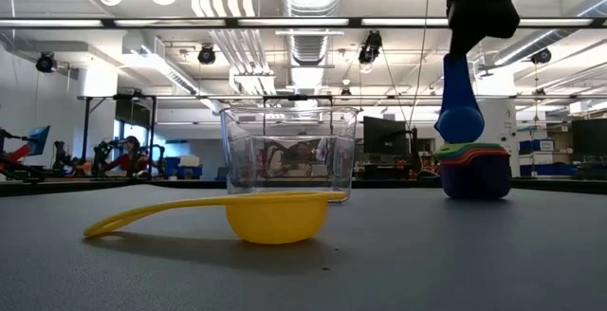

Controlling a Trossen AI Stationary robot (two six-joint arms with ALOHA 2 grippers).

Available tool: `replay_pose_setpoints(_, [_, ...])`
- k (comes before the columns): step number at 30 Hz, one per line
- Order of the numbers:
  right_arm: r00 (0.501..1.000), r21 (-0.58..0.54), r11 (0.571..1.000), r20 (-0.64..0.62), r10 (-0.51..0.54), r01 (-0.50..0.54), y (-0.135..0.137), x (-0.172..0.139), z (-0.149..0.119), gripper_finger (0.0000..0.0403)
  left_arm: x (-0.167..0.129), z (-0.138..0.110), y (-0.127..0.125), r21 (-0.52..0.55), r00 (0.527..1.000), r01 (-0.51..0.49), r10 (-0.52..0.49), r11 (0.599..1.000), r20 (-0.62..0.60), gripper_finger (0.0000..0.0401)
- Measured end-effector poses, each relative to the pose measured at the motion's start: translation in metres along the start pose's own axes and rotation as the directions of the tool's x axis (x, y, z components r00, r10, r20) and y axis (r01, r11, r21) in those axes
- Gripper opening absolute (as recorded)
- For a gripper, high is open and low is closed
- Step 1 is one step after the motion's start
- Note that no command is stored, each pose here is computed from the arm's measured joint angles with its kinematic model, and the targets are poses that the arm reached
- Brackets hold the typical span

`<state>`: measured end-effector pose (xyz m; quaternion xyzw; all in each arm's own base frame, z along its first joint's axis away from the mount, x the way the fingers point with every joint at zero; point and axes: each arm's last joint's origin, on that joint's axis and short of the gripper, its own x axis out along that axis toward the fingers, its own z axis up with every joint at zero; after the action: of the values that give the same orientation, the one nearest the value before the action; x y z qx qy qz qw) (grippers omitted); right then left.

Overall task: Nest measuring cups in basket
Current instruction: Stack the blue measuring cup on top of the green measuring cup

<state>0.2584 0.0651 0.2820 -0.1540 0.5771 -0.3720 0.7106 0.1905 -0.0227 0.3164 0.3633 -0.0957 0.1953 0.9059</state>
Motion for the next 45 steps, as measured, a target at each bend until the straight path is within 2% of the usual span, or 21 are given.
replay_pose_setpoints(12, [1.0,-0.001,1.0,0.006,-0.007,0.007,0.01,-0.001,-0.002,0.0008,0.0,0.0,0.0,0.001,1.0,0.0,0.0,1.0,-0.001,0.0162])
replay_pose_setpoints(18, [0.982,0.0,0.997,0.177,-0.073,0.074,0.006,-0.022,0.002,0.0008,0.001,-0.001,-0.001,-0.045,1.0,0.024,-0.023,0.999,0.018,0.0162])
replay_pose_setpoints(20, [0.946,-0.025,0.987,0.29,-0.142,0.156,0.003,-0.032,0.005,0.0008,0.005,-0.004,-0.004,-0.076,0.993,0.094,-0.088,0.993,0.079,0.0162])
replay_pose_setpoints(22, [0.883,-0.056,0.962,0.412,-0.223,0.269,0.003,-0.043,0.005,0.0008,0.01,-0.008,-0.004,-0.115,0.979,0.167,-0.151,0.979,0.134,0.0161])
replay_pose_setpoints(25, [0.748,-0.029,0.907,0.576,-0.329,0.42,0.005,-0.059,-0.001,0.0008,0.022,-0.012,0.0,-0.21,0.979,0.179,-0.154,0.961,0.132,0.0158])
replay_pose_setpoints(27, [0.65,0.018,0.877,0.664,-0.369,0.479,0.008,-0.07,-0.009,0.0008,0.031,-0.018,0.002,-0.253,0.981,0.185,-0.163,0.95,0.104,0.0156])
replay_pose_setpoints(28, [0.624,0.032,0.877,0.69,-0.367,0.48,0.009,-0.076,-0.013,0.0008,0.035,-0.021,0.001,-0.272,0.979,0.2,-0.18,0.941,0.096,0.0155])
replay_pose_setpoints(36, [0.579,0.087,0.929,0.76,-0.295,0.36,0.024,-0.095,-0.032,0.0008,0.084,-0.035,-0.028,-0.283,0.933,0.36,-0.348,0.889,0.092,0.0161])
replay_pose_setpoints(39, [0.568,0.067,0.93,0.775,-0.276,0.361,0.034,-0.097,-0.037,0.0008,0.106,-0.033,-0.043,-0.272,0.904,0.427,-0.415,0.862,0.104,0.0182])
replay_pose_setpoints(45, [0.566,0.039,0.92,0.778,-0.273,0.391,0.038,-0.096,-0.037,0.0008,0.144,-0.038,-0.062,-0.25,0.874,0.476,-0.485,0.843,0.032,0.0226])
